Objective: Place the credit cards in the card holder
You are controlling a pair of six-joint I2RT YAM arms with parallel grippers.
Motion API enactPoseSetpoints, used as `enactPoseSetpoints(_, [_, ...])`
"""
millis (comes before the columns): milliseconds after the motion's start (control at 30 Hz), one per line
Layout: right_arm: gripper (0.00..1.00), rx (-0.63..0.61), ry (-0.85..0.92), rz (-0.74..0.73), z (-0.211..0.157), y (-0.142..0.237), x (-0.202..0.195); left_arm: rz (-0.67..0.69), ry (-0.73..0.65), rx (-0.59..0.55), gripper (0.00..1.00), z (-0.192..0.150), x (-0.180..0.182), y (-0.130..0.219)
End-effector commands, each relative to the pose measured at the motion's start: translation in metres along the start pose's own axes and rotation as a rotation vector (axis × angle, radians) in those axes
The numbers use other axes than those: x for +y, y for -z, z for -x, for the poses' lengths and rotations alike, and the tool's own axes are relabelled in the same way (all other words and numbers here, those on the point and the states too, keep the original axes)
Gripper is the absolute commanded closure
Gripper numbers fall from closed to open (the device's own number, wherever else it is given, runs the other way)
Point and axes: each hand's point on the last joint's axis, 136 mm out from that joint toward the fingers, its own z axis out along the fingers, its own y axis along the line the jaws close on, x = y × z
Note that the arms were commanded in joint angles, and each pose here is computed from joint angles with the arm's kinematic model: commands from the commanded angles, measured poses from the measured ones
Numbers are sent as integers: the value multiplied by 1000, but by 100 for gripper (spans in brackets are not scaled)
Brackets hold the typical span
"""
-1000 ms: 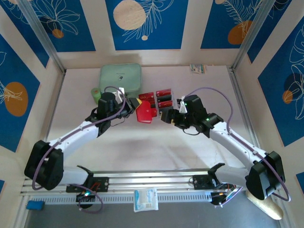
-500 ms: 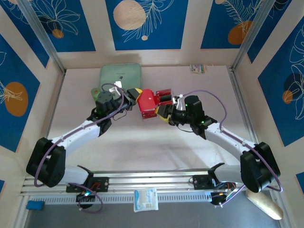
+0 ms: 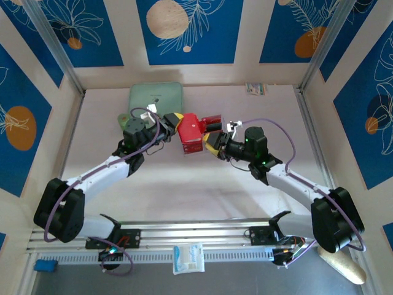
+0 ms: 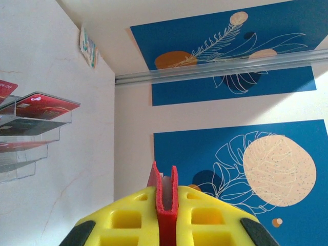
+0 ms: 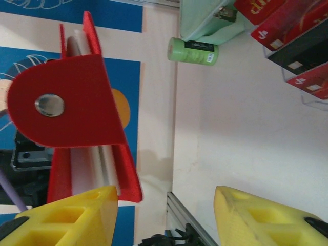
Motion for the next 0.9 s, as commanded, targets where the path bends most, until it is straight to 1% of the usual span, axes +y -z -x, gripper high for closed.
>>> enactPoseSetpoints(0, [47,-4,17,70,-2,2,18,-86,-15,-19,100,1,-28,4])
enactPoseSetpoints(600, [52,31,3,147,-1,-19,32,-75,-12,2,100,-8,-22,-1])
enactPoseSetpoints(867, [58,35,4,156,0,-19,35,-66,-8,12,100,-12,-16,-5])
